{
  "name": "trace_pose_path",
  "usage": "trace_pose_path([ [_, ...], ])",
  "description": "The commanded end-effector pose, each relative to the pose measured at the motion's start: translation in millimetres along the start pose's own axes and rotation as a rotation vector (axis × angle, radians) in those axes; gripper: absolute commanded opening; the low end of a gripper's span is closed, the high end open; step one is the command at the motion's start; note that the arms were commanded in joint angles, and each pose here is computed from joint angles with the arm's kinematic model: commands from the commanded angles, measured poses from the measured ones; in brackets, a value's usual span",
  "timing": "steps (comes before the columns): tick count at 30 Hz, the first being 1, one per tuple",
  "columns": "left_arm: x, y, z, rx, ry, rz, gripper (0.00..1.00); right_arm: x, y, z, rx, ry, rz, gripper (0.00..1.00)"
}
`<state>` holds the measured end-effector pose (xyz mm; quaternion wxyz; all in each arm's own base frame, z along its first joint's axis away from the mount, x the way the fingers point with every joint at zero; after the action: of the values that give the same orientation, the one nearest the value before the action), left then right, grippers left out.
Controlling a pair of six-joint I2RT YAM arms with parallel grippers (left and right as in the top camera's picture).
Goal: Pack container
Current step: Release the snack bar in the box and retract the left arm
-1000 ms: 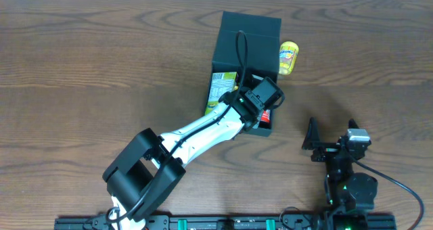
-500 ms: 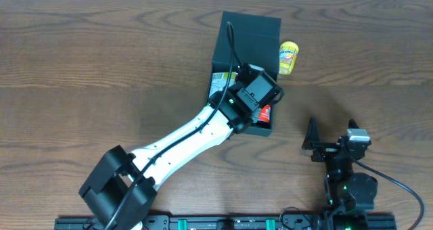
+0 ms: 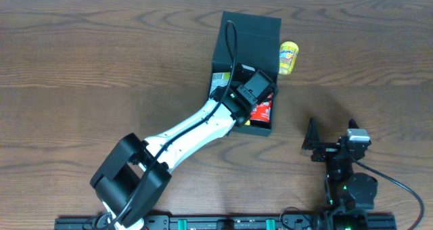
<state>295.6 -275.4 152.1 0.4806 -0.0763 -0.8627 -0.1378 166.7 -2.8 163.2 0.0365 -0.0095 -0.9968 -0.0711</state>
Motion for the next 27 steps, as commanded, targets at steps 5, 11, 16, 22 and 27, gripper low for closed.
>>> trace_pose_path([
  [5,-24.9,5.6,11.0,-0.019,0.059,-0.058,0.06,0.2,2.0,1.0,-0.011,0.003,-0.011,0.99],
  [11,-31.0,-3.0,18.0,-0.003,0.11,0.009,0.06,0.2,2.0,1.0,-0.011,0.003,-0.011,0.99],
  [16,-17.1,0.1,10.8,0.013,0.076,0.021,0.06,0.2,2.0,1.1,-0.011,0.004,-0.011,0.99],
  [22,31.2,19.9,-8.7,0.057,-0.04,0.017,0.06,0.2,2.0,1.0,-0.011,0.003,-0.011,0.99],
  [27,84.5,52.3,-14.8,0.088,-0.138,-0.053,0.06,0.2,2.0,1.0,-0.011,0.003,-0.011,0.99],
])
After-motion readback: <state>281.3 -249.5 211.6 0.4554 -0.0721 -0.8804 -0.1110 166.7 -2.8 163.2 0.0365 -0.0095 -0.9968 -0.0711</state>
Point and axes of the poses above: each gripper's point midway between its finger pads, its own x axis back along the fingers, its own y axis along the line the jaws close on, z = x × y, the point moved 8 cm from there along x, back along the fingers, and after that the axes turned 2 degrees about -x, right-handed, at the moved point
